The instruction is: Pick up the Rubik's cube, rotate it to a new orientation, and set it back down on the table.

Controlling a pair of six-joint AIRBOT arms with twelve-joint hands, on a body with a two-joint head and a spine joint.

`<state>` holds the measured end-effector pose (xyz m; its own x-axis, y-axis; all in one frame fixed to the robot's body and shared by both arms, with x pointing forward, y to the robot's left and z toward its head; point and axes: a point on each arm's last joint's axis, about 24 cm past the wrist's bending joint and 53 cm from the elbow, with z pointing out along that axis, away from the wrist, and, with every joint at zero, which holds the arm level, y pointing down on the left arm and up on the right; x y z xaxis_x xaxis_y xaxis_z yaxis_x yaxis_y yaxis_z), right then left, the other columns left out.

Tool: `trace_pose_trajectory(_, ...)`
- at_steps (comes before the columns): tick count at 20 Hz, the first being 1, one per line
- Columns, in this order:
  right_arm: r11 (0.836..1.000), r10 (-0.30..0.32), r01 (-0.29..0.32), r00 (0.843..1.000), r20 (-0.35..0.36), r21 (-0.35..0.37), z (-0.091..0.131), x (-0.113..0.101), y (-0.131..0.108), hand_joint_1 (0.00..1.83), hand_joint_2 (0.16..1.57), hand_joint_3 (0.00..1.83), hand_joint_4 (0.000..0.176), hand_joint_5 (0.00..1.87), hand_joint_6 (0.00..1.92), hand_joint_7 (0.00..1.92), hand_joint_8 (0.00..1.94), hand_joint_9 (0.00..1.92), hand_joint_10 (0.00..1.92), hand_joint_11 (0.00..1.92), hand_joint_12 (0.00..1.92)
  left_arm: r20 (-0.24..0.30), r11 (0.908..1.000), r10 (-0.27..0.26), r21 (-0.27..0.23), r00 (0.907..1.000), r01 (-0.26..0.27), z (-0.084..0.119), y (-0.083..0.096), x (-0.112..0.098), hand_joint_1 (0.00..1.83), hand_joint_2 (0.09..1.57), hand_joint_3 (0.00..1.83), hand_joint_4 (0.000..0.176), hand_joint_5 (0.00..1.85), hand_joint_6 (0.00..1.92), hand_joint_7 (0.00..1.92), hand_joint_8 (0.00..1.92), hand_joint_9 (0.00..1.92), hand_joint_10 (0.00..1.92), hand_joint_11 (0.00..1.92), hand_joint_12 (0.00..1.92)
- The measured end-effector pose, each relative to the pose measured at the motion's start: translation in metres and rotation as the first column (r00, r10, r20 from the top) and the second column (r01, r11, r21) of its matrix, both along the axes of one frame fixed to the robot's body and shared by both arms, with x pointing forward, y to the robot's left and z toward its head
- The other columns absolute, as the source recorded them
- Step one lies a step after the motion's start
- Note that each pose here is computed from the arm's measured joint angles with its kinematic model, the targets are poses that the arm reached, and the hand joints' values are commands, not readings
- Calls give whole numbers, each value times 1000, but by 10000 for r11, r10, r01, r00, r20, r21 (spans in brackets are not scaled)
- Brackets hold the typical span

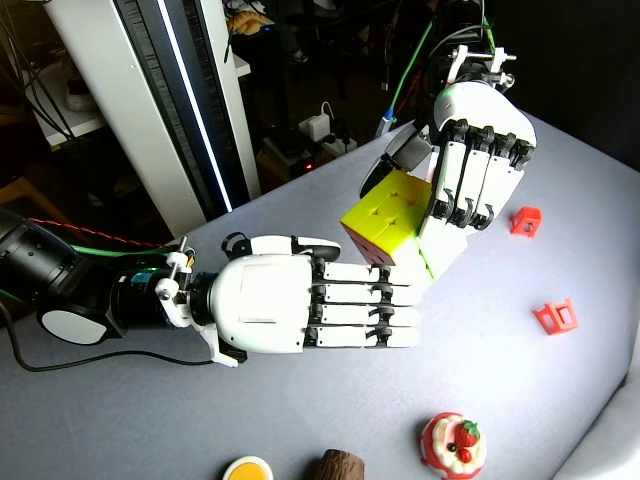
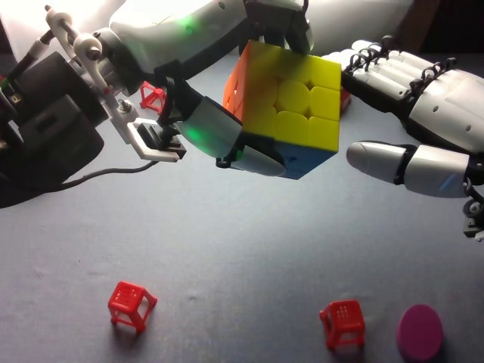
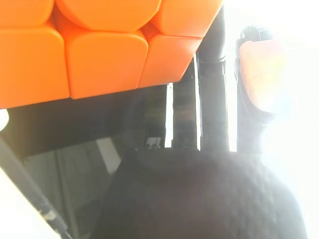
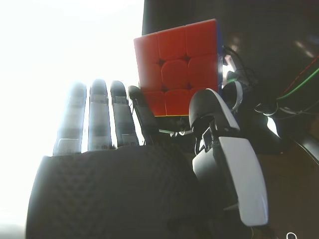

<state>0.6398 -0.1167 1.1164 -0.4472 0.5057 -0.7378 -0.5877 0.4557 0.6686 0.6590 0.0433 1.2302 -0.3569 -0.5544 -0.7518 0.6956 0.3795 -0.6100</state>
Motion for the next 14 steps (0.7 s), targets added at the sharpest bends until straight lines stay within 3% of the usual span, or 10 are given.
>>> trace_pose_trajectory(1,10000,-14,14,10000,-55,72,1,-1,1,0,1419,7,0,0,0,0,0,41,27,0,0,-6,10000,8,-24,10000,-8,0,0,0,1423,487,1639,0,1207,1920,1053,1921,1479,1921,1570,1921)
trace_pose_trajectory(2,9999,-23,25,10000,-87,151,2,-3,2,0,1429,11,0,0,0,0,0,13,16,0,0,-48,10000,37,-81,10000,-38,0,1,1,1527,596,1213,0,1226,1921,1413,1921,1551,1921,1634,1921)
trace_pose_trajectory(5,9992,175,-175,9998,18,352,10,-11,6,0,1424,7,0,0,0,0,0,38,28,0,0,-85,9997,242,-25,9997,-242,-2,7,6,1551,596,1217,0,1243,1921,1464,1921,1590,1921,1679,1921)
trace_pose_trajectory(6,9980,519,-527,9983,253,347,15,-20,11,0,1426,7,0,0,0,0,0,53,36,0,0,-115,9993,363,28,9993,-363,-4,10,8,1463,479,1616,0,1233,1921,1179,1921,1558,1921,1654,1921)
trace_pose_trajectory(7,9962,735,-751,9966,370,442,19,-26,16,0,1426,7,0,0,0,0,0,48,34,0,0,-143,9993,381,20,9992,-380,-4,10,9,1446,453,1698,0,1236,1921,1122,1921,1559,1921,1652,1921)
trace_pose_trajectory(8,9938,970,-994,9941,491,505,22,-33,20,0,1429,8,0,0,0,0,0,42,32,0,0,-106,9994,339,40,9994,-339,-4,9,8,1508,545,1380,0,1242,1921,1371,1921,1567,1921,1652,1921)
trace_pose_trajectory(9,9918,1128,-1155,9923,510,544,23,-38,24,0,1424,5,0,0,0,0,0,44,34,0,0,-97,9995,315,52,9995,-315,-4,8,7,1507,585,1258,0,1235,1921,1435,1921,1565,1921,1642,1921)
trace_pose_trajectory(12,9917,1129,-1159,9921,544,562,26,-41,20,0,1423,5,0,0,0,0,0,44,35,0,0,-137,9994,354,-16,9993,-354,-4,9,8,1507,594,1233,0,1234,1921,1448,1921,1564,1921,1640,1921)
trace_pose_trajectory(14,9919,1084,-1112,9930,473,612,26,-42,18,0,1421,4,0,0,0,0,0,62,43,0,0,-197,9992,405,-60,9990,-406,-4,10,9,1490,613,1204,9,1216,1921,1475,1921,1600,1921,1672,1921)
